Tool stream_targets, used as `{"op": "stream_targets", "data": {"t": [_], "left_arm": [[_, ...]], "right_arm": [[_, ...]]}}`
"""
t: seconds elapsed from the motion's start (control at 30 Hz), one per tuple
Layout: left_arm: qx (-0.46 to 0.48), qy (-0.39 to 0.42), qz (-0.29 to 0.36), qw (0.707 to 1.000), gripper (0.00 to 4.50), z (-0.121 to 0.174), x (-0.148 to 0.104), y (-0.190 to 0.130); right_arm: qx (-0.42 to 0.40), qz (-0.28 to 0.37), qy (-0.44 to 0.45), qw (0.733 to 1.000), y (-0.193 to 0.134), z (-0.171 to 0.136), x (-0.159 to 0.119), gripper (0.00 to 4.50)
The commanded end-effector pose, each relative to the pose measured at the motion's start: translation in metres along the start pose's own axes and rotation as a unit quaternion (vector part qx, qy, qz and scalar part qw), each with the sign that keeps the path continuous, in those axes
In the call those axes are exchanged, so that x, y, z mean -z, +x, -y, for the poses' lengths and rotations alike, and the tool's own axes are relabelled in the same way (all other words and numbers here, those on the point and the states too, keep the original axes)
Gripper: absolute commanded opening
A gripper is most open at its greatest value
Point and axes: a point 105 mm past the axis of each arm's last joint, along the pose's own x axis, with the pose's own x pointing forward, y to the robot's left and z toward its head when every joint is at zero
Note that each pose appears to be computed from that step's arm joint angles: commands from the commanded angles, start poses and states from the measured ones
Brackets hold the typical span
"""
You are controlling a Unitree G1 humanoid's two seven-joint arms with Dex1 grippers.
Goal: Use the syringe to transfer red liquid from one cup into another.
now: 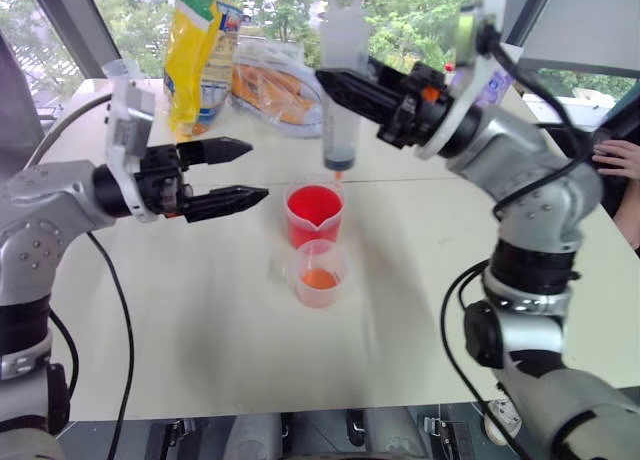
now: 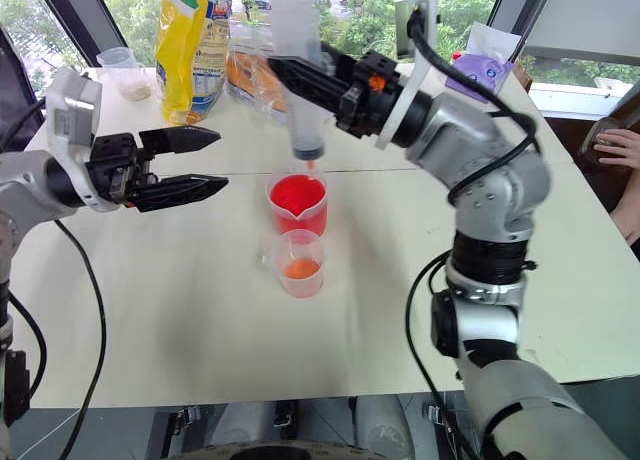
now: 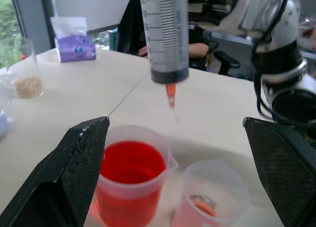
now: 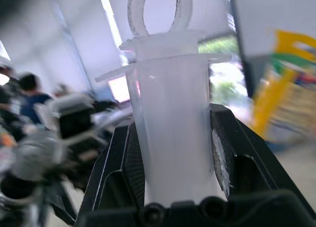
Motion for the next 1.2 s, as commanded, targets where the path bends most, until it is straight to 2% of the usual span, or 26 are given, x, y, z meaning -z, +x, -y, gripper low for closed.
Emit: {"op": "stream_targets", "data": {"t": [0.03, 0.23, 0.5, 0.97, 1.2], "left_arm": [[0.011, 0.010, -0.003, 1.000, 4.50, 0.002, -0.006, 0.000], [0.021, 0.012, 0.005, 1.000, 4.50, 0.003, -0.018, 0.003], [0.030, 0.029, 0.018, 0.999, 4.50, -0.004, -0.031, 0.015], [0.023, 0.048, 0.041, 0.998, 4.50, -0.024, -0.037, 0.043], [0.035, 0.036, 0.040, 0.998, 4.50, -0.025, -0.031, 0.054]], "right_arm": [[0.007, 0.034, -0.013, 0.999, 0.005, 0.005, 0.005, 1.43], [0.019, 0.019, -0.056, 0.998, 0.004, 0.013, 0.045, 1.43], [0.033, 0.007, -0.074, 0.997, 0.000, 0.013, 0.076, 1.43], [0.026, -0.012, -0.090, 0.996, 0.000, 0.010, 0.093, 1.43], [0.022, -0.016, -0.090, 0.996, 0.000, 0.008, 0.095, 1.43]]}}
